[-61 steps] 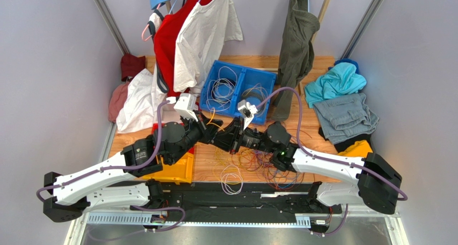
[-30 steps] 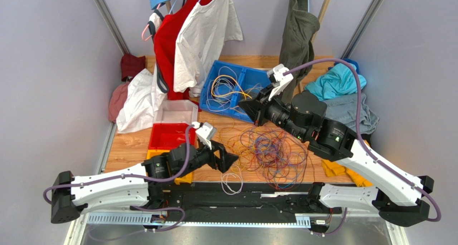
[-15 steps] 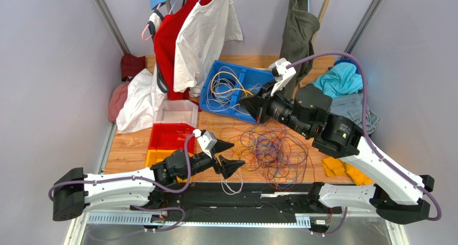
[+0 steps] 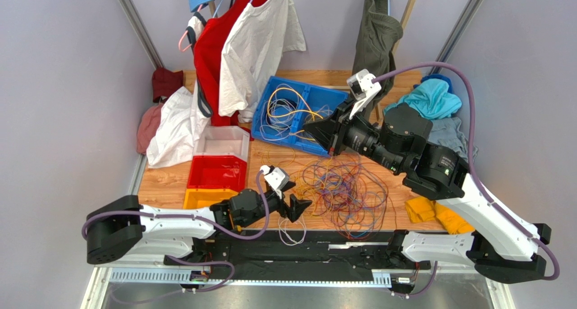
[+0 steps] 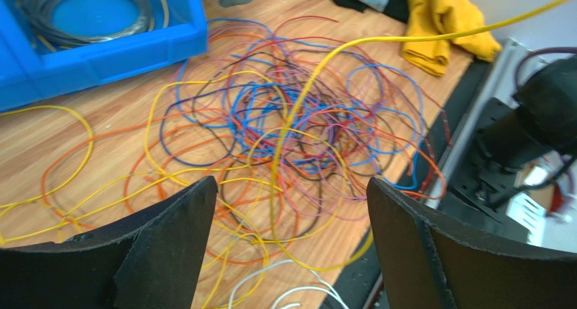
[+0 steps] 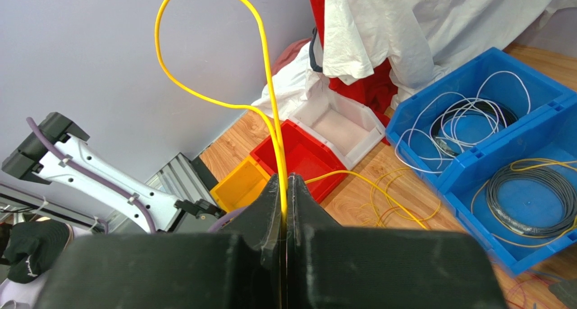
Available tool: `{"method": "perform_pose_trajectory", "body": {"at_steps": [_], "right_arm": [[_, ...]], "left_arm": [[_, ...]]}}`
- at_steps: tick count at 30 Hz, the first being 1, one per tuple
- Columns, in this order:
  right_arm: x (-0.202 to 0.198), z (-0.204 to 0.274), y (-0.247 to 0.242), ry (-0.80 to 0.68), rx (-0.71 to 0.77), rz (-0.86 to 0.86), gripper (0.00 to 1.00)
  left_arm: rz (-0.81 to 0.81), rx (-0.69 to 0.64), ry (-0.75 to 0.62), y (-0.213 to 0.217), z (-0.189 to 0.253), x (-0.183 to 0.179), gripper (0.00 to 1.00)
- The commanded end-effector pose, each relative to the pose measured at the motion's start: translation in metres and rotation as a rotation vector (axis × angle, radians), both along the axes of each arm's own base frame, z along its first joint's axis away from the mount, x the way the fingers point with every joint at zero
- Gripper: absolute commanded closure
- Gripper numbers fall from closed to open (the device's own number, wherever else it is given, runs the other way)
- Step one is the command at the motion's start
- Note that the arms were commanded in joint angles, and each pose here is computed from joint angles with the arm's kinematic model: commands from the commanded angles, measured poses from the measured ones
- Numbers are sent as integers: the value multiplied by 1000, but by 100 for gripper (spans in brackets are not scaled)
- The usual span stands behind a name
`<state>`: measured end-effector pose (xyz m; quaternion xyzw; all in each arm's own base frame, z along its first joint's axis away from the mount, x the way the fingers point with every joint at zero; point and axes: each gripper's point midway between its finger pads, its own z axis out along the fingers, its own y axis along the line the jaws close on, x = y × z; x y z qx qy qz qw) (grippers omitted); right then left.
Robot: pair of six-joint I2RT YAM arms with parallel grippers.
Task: Untangle the cables
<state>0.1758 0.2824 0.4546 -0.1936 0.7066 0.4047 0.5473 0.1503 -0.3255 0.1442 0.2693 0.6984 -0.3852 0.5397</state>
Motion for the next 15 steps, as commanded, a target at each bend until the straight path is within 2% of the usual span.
{"method": "perform_pose_trajectory", "body": {"at_steps": [1, 3, 6, 7, 9, 10, 13, 15], "right_arm": [[-11, 27, -11, -29, 67, 22, 100], [-13, 27, -12, -27, 71, 26, 100], [-14, 28, -13, -27, 74, 32, 100], [-14, 28, -14, -31, 74, 28, 100], [-15, 28, -17, -33, 74, 23, 100], [-14, 27, -19, -35, 71, 16, 100], [-13, 20, -25, -37, 52, -7, 100], [-13, 16, -33, -47, 46, -28, 100]], "left_arm": [[96, -47, -50, -2, 15, 19, 13], [124, -24, -53, -4, 10, 25, 16], [131, -18, -58, -9, 9, 29, 34], [130, -25, -58, -10, 12, 29, 53], [136, -32, -58, -10, 16, 30, 79], [141, -38, -57, -9, 19, 30, 100], [158, -22, -35, 3, 25, 28, 100], [166, -84, -32, 14, 52, 24, 100]]}}
